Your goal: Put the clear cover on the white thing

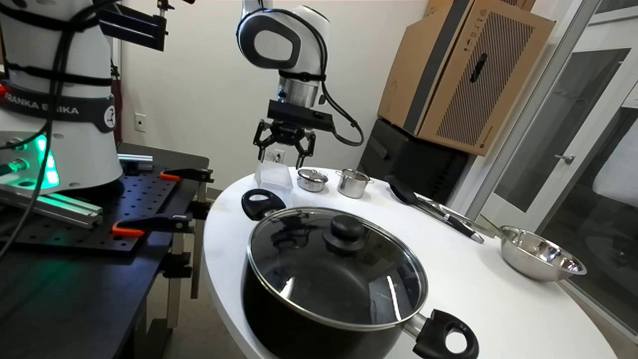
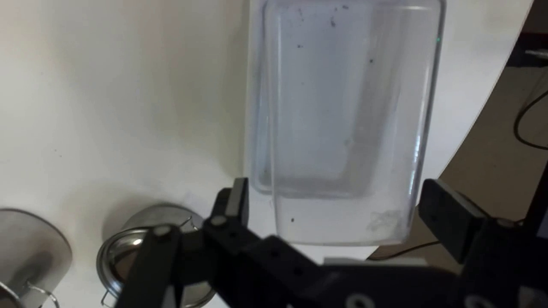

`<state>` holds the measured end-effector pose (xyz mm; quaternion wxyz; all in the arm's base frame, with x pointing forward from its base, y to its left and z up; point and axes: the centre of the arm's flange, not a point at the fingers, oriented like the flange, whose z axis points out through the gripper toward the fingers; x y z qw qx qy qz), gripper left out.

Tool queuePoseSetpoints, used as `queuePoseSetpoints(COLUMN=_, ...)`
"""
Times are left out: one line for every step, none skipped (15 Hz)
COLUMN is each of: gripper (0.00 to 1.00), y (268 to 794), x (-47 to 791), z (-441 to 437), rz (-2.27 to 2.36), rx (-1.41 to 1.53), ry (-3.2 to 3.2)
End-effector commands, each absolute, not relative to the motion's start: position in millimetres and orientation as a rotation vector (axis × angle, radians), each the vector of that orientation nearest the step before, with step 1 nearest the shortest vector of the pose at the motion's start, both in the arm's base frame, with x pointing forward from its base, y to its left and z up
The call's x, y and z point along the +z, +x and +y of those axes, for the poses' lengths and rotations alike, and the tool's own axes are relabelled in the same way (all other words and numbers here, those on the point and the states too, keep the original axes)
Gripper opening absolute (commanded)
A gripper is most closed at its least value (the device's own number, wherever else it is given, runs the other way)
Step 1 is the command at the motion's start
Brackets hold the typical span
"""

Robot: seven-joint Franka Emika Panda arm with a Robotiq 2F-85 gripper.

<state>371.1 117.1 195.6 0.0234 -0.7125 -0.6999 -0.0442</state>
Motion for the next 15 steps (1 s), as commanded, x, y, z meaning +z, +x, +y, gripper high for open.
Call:
queuePoseSetpoints(gripper=1.00, y=351.4, x=223.3, z=124.1, rz=-2.228, rx=-0.141, ry=-2.087)
queuePoseSetpoints(gripper=1.00, y=346.0, x=224.8, z=127.7, rz=-2.250, rx=-0.116, ry=-2.027)
queuePoseSetpoints(gripper=1.00, y=339.8, x=224.8, z=131.6, rz=-2.267, rx=-0.080, ry=-1.958)
queuePoseSetpoints(gripper=1.00, y=333.4, x=224.5, z=135.5, rz=-2.284, rx=-0.048, ry=-1.896)
queuePoseSetpoints(gripper=1.00, y=327.4, x=224.5, z=139.6, rz=-2.299, rx=-0.017, ry=-1.833)
queuePoseSetpoints(gripper=1.00, y=322.1, x=225.7, z=142.9, rz=-2.316, rx=0.007, ry=-1.779)
queuePoseSetpoints(gripper=0.86, y=317.0, x=227.1, z=145.8, rz=-2.332, rx=0.032, ry=-1.725)
queuePoseSetpoints(gripper=0.74, y=313.2, x=228.2, z=148.0, rz=-2.347, rx=0.052, ry=-1.689)
queuePoseSetpoints(gripper=0.67, y=310.3, x=228.9, z=150.0, rz=-2.356, rx=0.070, ry=-1.661)
queuePoseSetpoints(gripper=0.60, y=308.6, x=229.6, z=151.3, rz=-2.363, rx=0.084, ry=-1.644)
queuePoseSetpoints(gripper=0.52, y=307.6, x=229.8, z=152.2, rz=-2.363, rx=0.096, ry=-1.631)
queuePoseSetpoints(gripper=0.45, y=306.7, x=230.4, z=152.5, rz=-2.363, rx=0.104, ry=-1.622)
queuePoseSetpoints(gripper=0.38, y=305.5, x=230.5, z=152.7, rz=-2.362, rx=0.113, ry=-1.617)
queuePoseSetpoints(gripper=0.28, y=305.1, x=230.3, z=152.4, rz=-2.362, rx=0.120, ry=-1.617)
queuePoseSetpoints(gripper=0.21, y=305.6, x=229.7, z=151.5, rz=-2.362, rx=0.124, ry=-1.621)
